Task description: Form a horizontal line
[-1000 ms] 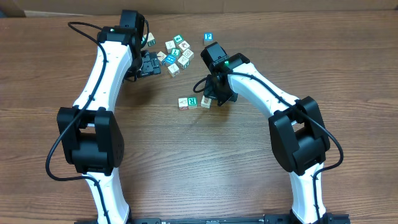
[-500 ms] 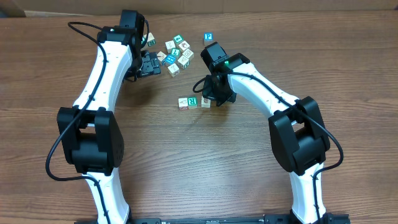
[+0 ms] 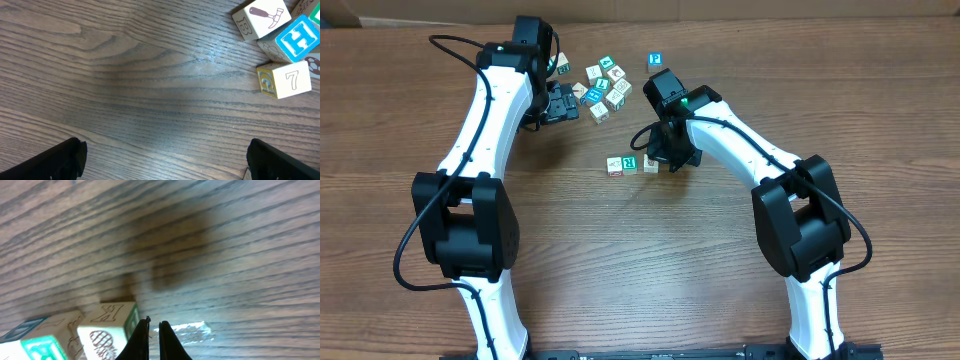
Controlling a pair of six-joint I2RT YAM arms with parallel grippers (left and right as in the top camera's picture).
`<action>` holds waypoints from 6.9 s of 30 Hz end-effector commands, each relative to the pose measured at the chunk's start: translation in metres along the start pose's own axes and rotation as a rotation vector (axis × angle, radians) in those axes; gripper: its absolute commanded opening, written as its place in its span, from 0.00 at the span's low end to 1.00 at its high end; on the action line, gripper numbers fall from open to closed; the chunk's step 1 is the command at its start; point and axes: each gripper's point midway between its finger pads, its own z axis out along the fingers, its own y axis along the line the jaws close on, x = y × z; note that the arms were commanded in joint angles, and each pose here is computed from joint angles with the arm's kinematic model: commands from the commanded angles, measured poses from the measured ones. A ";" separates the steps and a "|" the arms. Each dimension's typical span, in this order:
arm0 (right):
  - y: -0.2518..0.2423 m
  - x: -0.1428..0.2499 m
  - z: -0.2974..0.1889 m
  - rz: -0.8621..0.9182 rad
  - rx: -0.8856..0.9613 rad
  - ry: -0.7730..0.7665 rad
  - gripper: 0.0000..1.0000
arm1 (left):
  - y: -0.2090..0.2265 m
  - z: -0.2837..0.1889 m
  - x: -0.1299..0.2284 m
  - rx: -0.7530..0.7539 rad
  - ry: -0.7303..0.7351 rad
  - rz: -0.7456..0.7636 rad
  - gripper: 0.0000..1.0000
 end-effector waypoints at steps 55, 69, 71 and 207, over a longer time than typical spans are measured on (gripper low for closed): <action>0.010 0.010 0.026 -0.064 -0.045 0.062 0.04 | 0.002 -0.012 -0.007 0.003 -0.034 -0.008 0.99; 0.014 0.008 0.026 -0.110 -0.063 0.054 0.04 | 0.002 -0.012 -0.007 0.004 -0.034 -0.008 1.00; 0.017 0.009 0.025 -0.110 -0.079 0.058 0.04 | 0.002 -0.012 -0.007 0.004 -0.034 -0.008 1.00; 0.033 -0.010 0.024 -0.207 -0.125 -0.038 0.04 | 0.002 -0.012 -0.007 0.004 -0.034 -0.008 1.00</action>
